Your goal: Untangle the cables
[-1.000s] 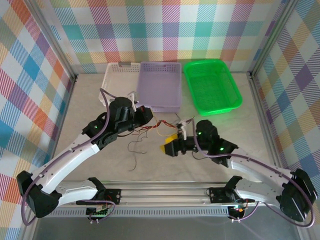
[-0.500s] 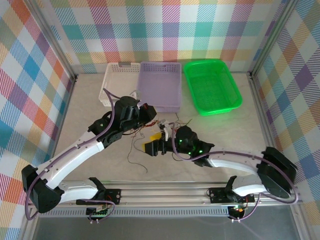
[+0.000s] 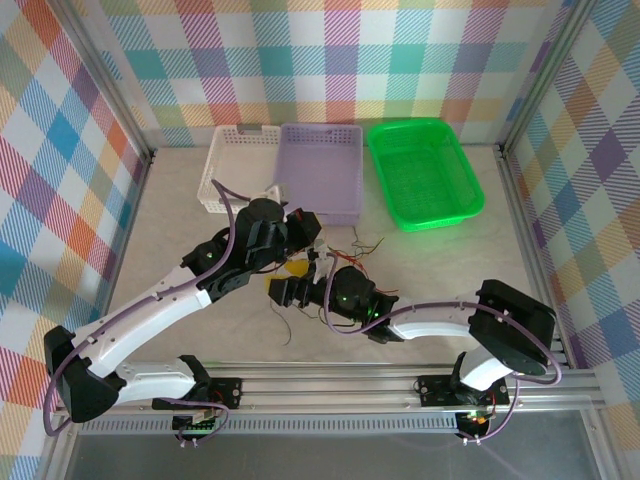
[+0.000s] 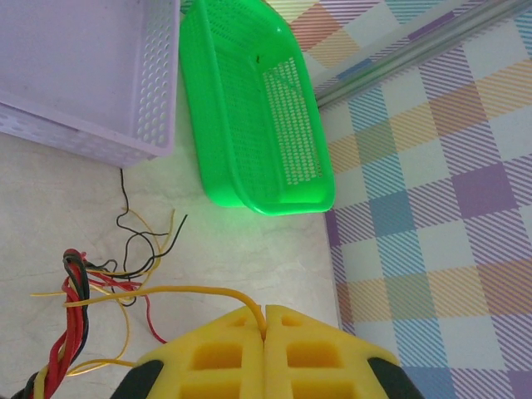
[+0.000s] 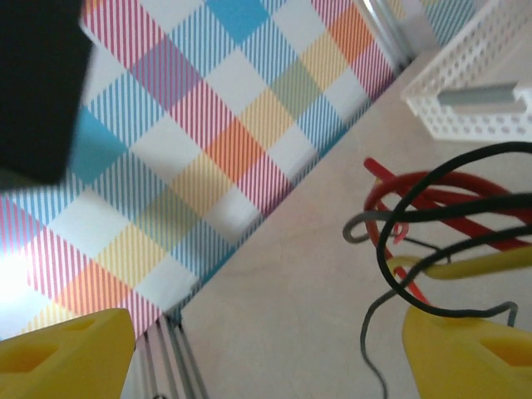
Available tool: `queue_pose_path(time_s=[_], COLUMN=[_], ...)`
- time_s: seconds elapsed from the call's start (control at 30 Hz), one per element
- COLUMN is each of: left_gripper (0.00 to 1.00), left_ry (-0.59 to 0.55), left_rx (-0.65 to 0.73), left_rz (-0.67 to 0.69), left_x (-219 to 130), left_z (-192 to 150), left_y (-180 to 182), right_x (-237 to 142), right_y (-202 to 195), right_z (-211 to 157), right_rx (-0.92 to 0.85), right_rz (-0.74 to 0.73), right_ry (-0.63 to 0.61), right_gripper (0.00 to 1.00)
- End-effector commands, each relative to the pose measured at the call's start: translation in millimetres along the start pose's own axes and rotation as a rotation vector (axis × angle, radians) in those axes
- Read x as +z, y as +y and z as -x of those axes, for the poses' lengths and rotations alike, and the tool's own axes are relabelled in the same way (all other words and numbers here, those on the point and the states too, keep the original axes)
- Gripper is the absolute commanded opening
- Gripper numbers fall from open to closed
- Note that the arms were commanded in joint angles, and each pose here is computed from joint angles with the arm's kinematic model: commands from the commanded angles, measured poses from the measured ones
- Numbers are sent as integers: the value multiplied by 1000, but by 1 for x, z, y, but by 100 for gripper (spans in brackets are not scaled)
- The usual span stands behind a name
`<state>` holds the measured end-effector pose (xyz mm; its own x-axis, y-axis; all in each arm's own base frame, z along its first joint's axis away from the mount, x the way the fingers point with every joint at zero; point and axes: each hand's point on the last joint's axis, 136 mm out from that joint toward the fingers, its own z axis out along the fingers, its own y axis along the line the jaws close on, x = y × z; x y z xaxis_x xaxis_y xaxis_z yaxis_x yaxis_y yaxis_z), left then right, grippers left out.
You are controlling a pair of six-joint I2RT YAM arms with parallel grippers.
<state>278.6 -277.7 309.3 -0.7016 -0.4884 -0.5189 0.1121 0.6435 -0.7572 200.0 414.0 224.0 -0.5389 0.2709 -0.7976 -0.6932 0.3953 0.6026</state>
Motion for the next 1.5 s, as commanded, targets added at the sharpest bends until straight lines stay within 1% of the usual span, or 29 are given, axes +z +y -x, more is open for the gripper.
queue_pose_path(time_s=[0.0,0.17,0.27,0.5,0.67,0.73,0.8,0.83,0.97,1.1,1.13,1.23,1.37,1.47], left_gripper=[0,0,0,0,0,0,0,0,0,0,0,0,0,0], left_ry=[-58,-77,-90,-98,-123,-127,-132,-135,-147,-190,-207,-246,-300,-330], left_rx=[-21,-21,-19,-24,-37,-37,-39,-39,-34,-8,5,70,131,154], left_rz=[-65,-79,-88,-103,-110,-112,-115,-114,-108,-84,-80,-36,-12,6], left_x=[-13,-20,-25,-29,-35,-38,-40,-42,-48,-60,-65,-80,-102,-114], left_z=[11,12,12,6,7,7,8,9,12,21,25,38,57,70], left_y=[-17,-23,-27,-34,-35,-35,-36,-36,-33,-28,-27,-23,-24,-22], right_x=[5,9,8,9,7,10,12,12,7,-3,-7,-21,-53,-80], right_y=[-1,-19,-24,-21,-14,-14,-14,-14,-21,-33,-37,-59,-106,-133], right_z=[27,26,31,45,54,51,50,50,46,34,30,8,-14,-24], right_rx=[-32,-33,-16,-53,-104,-111,-111,-111,-111,-114,-111,-80,2,73], right_rz=[-47,-150,-184,-208,-215,-217,-215,-216,-245,-282,-296,-358,-530,-619], right_ry=[-149,-193,-243,-331,-442,-437,-449,-452,-438,-379,-355,-268,-171,-144], right_gripper=[84,83,83,81,80,78,73,69,33,2,0,0,0,0])
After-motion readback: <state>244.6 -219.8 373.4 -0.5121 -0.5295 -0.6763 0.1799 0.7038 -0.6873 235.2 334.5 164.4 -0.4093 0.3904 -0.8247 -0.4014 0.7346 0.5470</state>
